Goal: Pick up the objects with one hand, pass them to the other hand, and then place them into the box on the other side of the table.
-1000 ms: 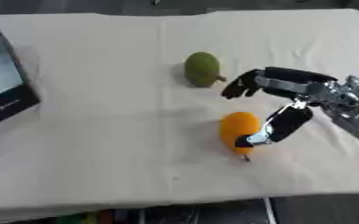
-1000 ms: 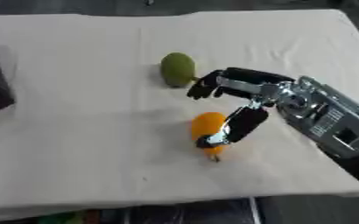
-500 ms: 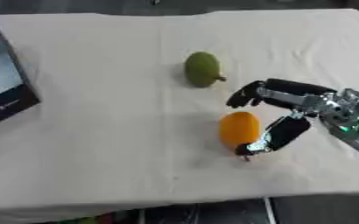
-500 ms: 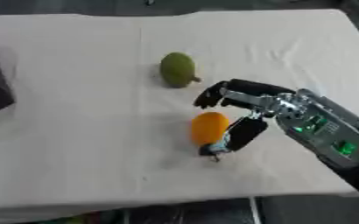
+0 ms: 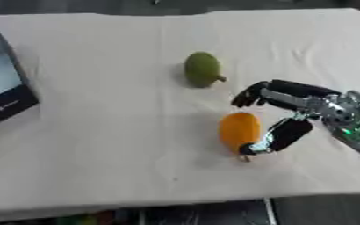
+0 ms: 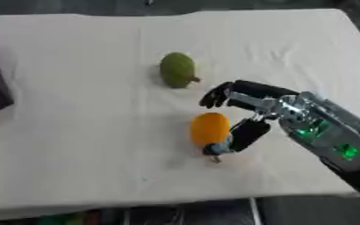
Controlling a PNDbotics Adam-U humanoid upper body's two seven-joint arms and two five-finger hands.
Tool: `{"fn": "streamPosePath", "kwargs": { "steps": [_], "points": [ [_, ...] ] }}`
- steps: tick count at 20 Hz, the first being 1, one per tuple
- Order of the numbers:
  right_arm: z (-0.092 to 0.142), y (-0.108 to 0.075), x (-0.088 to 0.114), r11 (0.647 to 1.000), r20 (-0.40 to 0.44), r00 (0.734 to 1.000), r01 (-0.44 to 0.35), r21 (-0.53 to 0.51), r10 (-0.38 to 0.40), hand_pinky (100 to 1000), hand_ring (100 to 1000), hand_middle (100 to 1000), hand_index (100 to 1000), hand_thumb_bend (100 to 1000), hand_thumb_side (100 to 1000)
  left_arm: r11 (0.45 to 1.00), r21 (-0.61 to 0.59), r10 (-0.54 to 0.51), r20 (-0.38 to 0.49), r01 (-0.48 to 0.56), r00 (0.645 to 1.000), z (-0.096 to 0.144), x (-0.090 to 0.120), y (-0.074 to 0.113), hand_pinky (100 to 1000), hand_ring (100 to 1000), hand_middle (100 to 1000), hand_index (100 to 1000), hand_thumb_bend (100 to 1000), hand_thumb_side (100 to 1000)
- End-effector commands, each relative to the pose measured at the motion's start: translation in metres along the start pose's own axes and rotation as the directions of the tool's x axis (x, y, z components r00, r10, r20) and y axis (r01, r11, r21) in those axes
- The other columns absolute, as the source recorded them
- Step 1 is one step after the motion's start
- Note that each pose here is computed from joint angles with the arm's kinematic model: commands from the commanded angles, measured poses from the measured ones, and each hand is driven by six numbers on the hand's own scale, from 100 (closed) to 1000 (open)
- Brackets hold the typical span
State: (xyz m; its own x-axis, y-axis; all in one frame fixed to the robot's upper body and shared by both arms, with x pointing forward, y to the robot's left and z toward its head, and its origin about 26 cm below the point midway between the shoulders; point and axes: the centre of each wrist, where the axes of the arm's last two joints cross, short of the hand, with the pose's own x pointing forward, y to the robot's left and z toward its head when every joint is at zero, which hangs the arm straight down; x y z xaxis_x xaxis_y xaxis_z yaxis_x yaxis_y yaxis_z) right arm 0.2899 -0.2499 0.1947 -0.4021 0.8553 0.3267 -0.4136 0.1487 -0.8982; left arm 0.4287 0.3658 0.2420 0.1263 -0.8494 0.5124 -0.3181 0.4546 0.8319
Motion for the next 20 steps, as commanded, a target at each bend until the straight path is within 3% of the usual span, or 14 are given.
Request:
{"fn": "streamPosePath", "kwargs": {
  "steps": [1,12,20],
  "points": [
    [0.0066,-0.0090,-0.0006,0.999,-0.043,0.998,-0.041,-0.025,0.040,821,827,762,837,570,320,0.999,0.041,0.001,0.003,-0.002,1.000,-0.0024,0.0011,0.0185,813,745,759,796,739,429],
    [0.0064,-0.0055,-0.0016,0.999,-0.102,0.994,-0.049,-0.014,0.048,817,816,748,822,534,270,0.999,0.042,0.010,0.000,-0.010,1.000,-0.0020,0.0024,0.0174,811,743,755,795,742,428],
    [0.0047,-0.0012,-0.0005,1.000,-0.141,0.990,-0.011,0.006,0.012,812,797,705,785,510,213,0.999,0.046,0.022,0.000,-0.022,1.000,-0.0018,0.0036,0.0167,811,742,753,793,744,427]
  ]
}}
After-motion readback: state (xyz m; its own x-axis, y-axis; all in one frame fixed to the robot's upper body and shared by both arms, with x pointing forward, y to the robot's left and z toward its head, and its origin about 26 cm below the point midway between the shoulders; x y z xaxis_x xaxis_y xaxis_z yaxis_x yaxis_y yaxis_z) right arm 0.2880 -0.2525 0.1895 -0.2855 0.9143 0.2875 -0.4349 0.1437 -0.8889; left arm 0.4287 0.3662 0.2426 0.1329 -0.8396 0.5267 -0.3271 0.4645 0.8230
